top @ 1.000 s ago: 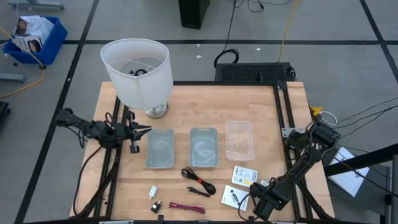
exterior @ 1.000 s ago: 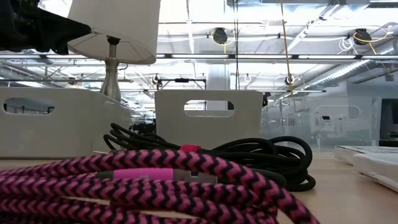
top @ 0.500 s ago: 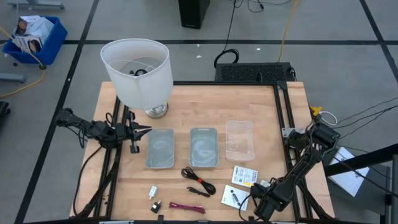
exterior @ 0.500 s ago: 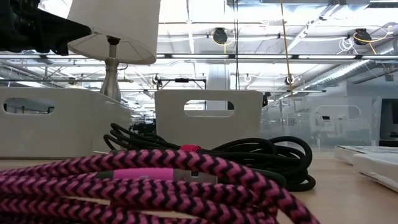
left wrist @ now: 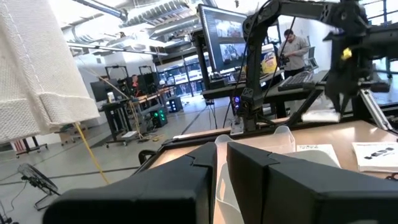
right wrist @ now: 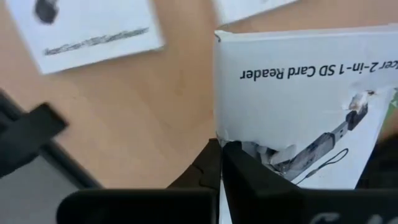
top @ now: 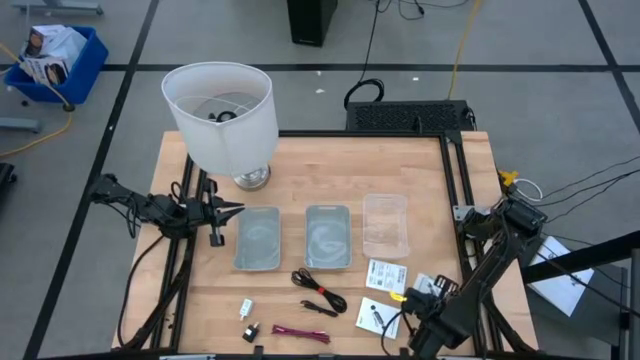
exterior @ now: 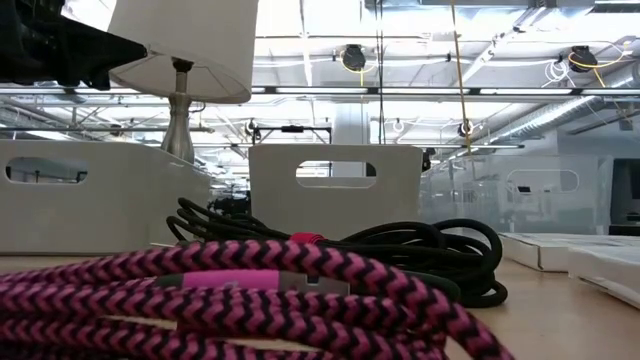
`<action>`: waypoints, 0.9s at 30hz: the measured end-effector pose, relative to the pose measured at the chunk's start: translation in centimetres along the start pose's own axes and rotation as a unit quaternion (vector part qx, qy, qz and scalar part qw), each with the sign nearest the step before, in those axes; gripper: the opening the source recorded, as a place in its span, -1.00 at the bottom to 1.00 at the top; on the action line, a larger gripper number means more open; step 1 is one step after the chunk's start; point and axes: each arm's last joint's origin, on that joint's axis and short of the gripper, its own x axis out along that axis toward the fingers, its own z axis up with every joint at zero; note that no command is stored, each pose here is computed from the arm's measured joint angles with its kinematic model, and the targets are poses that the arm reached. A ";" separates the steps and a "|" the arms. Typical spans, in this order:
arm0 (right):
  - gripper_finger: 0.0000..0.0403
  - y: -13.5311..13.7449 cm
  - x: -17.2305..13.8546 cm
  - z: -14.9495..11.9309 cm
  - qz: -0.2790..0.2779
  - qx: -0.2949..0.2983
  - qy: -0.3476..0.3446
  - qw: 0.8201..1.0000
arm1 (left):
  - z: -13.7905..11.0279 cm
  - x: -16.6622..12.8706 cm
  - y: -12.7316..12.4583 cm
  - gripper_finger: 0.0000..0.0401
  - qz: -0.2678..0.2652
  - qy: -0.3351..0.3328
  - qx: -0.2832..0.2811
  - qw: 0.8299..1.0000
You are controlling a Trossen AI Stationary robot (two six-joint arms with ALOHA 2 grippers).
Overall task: Pick and place items into bin
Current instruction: Put the bottom right white card reader box into the transparent bin
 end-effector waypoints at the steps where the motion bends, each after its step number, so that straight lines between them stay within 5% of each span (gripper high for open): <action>1: -1.00 -0.2 -0.5 0.1 -0.010 -0.005 -0.011 1.000 | 0.0 0.0 0.0 -0.77 0.000 0.000 0.000 1.000; 13: -1.00 -3.3 -3.0 6.6 -0.099 -0.180 -0.047 0.978 | 0.0 0.0 0.0 -0.77 0.000 -0.001 0.006 1.000; 22: -1.00 -8.7 -5.4 12.2 -0.123 -0.222 -0.098 0.962 | 0.0 0.0 0.0 -0.77 0.003 0.000 0.006 1.000; 27: -1.00 -10.4 -5.7 13.7 -0.134 -0.317 -0.085 0.935 | 0.0 0.0 0.0 -0.77 0.003 0.001 0.007 1.000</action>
